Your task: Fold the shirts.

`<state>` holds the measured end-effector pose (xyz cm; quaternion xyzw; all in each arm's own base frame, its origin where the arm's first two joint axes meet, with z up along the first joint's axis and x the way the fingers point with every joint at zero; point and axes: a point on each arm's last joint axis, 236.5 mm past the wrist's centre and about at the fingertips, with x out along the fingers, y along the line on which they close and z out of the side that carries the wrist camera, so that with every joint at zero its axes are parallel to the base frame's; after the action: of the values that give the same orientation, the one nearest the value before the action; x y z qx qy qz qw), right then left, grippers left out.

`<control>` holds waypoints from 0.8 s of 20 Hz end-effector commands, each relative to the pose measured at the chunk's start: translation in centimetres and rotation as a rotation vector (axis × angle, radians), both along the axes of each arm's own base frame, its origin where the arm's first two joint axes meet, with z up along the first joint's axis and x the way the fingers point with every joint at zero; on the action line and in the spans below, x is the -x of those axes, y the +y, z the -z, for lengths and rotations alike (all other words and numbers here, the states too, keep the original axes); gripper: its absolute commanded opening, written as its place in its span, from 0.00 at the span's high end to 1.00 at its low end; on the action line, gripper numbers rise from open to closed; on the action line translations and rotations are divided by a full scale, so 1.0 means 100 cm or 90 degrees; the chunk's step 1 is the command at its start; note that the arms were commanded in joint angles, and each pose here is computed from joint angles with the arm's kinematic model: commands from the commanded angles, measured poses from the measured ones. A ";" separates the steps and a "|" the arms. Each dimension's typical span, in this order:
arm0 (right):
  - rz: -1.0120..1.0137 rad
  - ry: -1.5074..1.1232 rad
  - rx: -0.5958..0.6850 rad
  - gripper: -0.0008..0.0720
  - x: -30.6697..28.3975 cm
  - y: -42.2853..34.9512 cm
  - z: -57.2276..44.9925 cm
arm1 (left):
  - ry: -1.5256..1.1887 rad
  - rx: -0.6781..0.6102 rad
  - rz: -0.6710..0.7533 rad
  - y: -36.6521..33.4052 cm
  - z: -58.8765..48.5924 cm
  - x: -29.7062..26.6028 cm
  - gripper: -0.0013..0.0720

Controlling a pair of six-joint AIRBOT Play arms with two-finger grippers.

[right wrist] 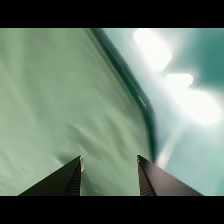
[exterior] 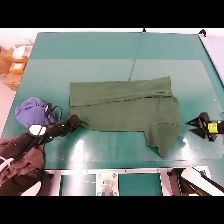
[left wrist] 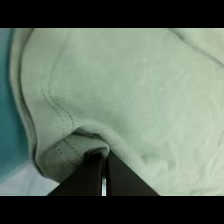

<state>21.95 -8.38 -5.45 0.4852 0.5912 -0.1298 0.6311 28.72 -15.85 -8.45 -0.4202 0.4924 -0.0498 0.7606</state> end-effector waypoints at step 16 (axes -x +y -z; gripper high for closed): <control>-0.033 -0.099 -0.055 0.96 -0.005 0.071 0.046 | -0.012 -0.010 0.104 -0.017 -0.005 0.015 0.95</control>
<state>21.95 -1.54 -11.28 0.5150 0.5591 -0.0769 0.6451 27.82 -17.10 -8.11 -0.3759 0.5092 -0.1008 0.7676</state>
